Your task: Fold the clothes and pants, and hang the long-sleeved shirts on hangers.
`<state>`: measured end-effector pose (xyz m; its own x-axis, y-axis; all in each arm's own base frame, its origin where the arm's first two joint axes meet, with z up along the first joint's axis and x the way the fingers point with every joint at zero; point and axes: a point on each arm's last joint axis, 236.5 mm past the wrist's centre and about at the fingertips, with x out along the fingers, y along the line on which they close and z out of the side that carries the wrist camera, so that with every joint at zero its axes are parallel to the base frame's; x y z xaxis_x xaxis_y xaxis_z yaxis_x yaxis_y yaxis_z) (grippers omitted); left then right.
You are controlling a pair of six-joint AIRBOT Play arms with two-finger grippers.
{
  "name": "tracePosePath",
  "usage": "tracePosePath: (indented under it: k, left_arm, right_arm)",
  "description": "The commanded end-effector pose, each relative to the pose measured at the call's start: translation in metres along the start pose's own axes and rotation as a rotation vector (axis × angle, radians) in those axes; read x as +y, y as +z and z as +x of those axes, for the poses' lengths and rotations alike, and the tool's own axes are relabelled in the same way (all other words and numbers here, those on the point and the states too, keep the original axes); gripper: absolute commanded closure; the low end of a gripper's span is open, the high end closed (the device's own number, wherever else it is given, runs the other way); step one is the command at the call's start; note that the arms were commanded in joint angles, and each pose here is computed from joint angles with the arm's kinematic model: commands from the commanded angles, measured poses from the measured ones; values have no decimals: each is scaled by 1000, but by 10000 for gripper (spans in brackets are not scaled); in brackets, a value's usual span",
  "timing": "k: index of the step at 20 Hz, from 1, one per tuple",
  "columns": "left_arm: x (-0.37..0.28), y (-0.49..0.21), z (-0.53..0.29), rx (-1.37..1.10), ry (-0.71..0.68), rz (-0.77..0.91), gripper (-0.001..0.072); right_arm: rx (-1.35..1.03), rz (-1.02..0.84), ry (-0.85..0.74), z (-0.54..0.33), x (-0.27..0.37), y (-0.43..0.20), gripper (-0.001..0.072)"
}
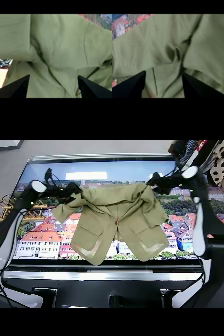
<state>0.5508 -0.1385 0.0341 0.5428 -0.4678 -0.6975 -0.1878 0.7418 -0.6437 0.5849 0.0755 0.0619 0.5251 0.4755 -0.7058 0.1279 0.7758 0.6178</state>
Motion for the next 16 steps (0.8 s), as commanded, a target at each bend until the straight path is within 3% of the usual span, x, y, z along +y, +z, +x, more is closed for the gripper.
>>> tracePosePath:
  k: [1, 3, 6, 11, 16]
  left_arm:
    - [17, 8, -43, 49, 20, -15, -13]
    - [46, 5, -81, 78, 111, 56, -13]
    - [91, -30, -113, 128, 191, 84, -13]
    - [144, -114, -103, 213, 240, 28, -13]
    - [156, -132, -95, 259, 255, 2, -13]
  right_arm:
    - [86, -142, -156, -72, -52, -8, 165]
    - [174, -110, -262, -122, -102, -25, 162]
    - [258, 70, -225, -150, -148, -70, 154]
    - [430, 213, -158, -114, -188, -173, 153]
    - [504, 198, -152, -75, -201, -213, 138]
